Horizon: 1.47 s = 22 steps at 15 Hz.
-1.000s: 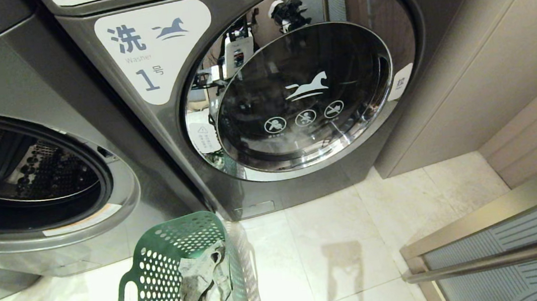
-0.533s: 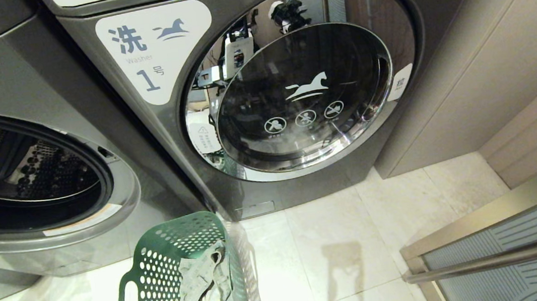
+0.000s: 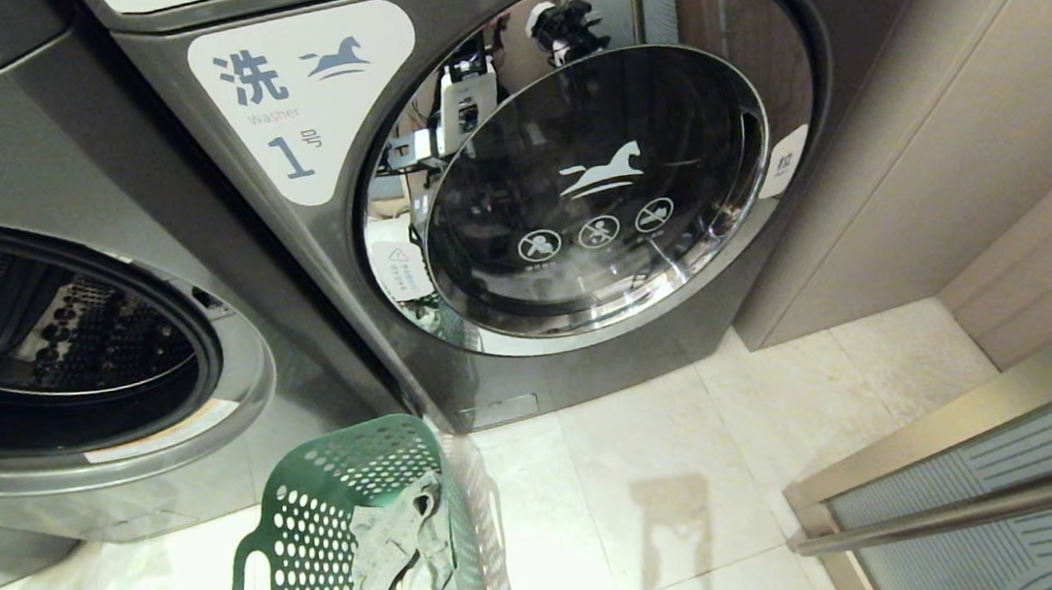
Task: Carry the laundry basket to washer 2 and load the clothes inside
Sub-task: Open the lid of the washing machine, then place the clothes into the washing machine
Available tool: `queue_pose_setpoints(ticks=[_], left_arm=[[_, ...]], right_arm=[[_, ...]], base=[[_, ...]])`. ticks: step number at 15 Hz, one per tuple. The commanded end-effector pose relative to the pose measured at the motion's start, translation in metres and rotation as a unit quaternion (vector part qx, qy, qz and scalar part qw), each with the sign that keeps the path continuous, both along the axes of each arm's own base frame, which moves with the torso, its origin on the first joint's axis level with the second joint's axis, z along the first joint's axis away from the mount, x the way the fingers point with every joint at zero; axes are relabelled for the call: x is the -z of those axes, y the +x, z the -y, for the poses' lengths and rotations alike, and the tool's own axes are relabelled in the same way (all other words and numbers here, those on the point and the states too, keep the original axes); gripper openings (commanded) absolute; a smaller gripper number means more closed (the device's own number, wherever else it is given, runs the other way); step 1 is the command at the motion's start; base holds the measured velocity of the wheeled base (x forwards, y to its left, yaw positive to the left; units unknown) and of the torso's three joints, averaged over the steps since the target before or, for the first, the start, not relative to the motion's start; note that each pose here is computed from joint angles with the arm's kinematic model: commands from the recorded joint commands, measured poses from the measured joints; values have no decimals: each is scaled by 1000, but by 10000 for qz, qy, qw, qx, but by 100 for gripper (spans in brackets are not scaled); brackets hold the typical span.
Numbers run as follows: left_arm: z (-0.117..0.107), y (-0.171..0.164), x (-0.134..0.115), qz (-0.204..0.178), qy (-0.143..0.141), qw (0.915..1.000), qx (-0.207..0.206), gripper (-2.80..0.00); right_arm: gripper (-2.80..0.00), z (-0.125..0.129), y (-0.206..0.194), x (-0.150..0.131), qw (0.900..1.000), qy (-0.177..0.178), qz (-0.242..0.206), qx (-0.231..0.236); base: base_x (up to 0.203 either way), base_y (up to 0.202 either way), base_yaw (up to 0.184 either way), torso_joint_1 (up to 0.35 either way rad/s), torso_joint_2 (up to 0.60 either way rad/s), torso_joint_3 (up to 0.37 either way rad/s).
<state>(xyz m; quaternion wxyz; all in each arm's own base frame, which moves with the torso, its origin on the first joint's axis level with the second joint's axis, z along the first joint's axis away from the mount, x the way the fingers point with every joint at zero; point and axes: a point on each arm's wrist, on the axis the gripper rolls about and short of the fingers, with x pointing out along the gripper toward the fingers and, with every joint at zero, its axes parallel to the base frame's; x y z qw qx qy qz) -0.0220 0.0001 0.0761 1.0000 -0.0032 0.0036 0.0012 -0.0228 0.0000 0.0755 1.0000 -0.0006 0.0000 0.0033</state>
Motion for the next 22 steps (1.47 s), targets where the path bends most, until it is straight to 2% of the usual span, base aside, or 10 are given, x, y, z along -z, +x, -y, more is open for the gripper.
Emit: queue_pose_setpoints(ticks=[1, 10, 16, 22], left_arm=[[0, -1, 0, 57, -3, 10000, 3, -280], [0, -1, 1, 51, 9, 10000, 4, -280], [0, -1, 1, 51, 23, 10000, 4, -280], [0, -1, 1, 51, 124, 9999, 20, -280]], right_arm=[[-280, 0, 0, 0, 10000, -1, -8, -5], [-280, 0, 0, 0, 10000, -1, -8, -8], [-280, 0, 0, 0, 10000, -1, -8, -3], [-280, 0, 0, 0, 10000, -1, -8, -9]], base=[[0, 0, 0, 0, 0, 0], [0, 0, 0, 0, 0, 0], [-176, 0, 1, 0, 2, 1], [-10, 0, 0, 0, 0, 1]])
